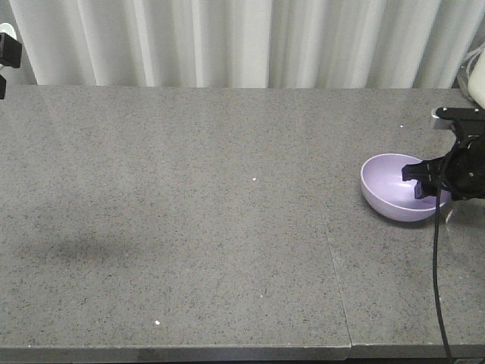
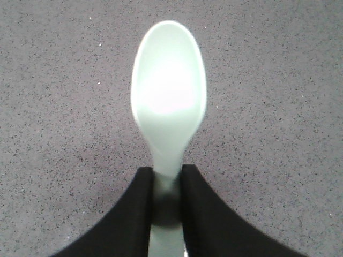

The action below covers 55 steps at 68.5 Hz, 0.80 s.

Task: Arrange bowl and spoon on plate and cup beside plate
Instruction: 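Grasp the lavender bowl rim with the right gripper, then lift the bowl with the right gripper off the counter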

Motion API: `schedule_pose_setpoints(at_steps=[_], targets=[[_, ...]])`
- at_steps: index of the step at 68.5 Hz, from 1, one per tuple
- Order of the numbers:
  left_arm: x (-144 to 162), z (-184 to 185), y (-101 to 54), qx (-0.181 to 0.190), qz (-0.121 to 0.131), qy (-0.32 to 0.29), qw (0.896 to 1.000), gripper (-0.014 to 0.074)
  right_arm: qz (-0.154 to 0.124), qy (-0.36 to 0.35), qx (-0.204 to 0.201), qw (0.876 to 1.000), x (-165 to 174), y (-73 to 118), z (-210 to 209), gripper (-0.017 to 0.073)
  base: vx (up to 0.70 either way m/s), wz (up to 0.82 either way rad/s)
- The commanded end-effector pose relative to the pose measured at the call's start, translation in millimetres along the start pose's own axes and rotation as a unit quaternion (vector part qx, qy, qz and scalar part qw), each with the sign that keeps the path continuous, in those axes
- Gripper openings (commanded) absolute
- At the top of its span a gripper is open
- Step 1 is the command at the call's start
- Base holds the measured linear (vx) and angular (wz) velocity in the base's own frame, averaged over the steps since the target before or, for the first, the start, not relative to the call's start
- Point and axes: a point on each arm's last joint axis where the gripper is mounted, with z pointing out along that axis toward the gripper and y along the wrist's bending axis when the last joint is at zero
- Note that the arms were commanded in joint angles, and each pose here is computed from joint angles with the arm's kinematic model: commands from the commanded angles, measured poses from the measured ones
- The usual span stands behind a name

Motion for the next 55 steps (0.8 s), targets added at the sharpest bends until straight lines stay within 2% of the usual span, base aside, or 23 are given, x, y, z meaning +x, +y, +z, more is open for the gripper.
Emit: schedule_pose_setpoints(at_steps=[1,8,20,30,38,55], targets=[[-2,-17,-2.5,0.012,0.003,-0.035,0.999,-0.0006,-0.003,-0.057,0.004,0.998,-15,-2.2,-20,0.0363,0.0,0.0],[-2,-17,-2.5,0.012,0.003,-0.035,0.999,-0.0006,-0.003,-0.057,0.004,0.998,-15,-2.2,-20,0.0251,0.0,0.0],[-2,-17,-2.5,0.012,0.003,-0.035,0.999,-0.0006,-0.002,-0.057,0.004,0.998,-15,-2.2,-20,-0.0015,0.0,0.0],[-2,-17,-2.5,0.012,0.003,-0.035,0.999,-0.0006,-0.001,-0.055,0.003,0.999,-14,-1.9,-25,-0.001,0.0,0.0],[-2,-17,-2.5,0.012,0.003,-0.035,0.999,-0.0006,-0.002,-0.062,0.003,0.998,-13,-0.9,-45,-0.0009,0.0,0.0],[-2,-17,-2.5,0.012,0.003,-0.035,0.999,-0.0006,-0.007,-0.118,0.004,0.993,-1,3.6,-131,-0.0006,0.0,0.0]])
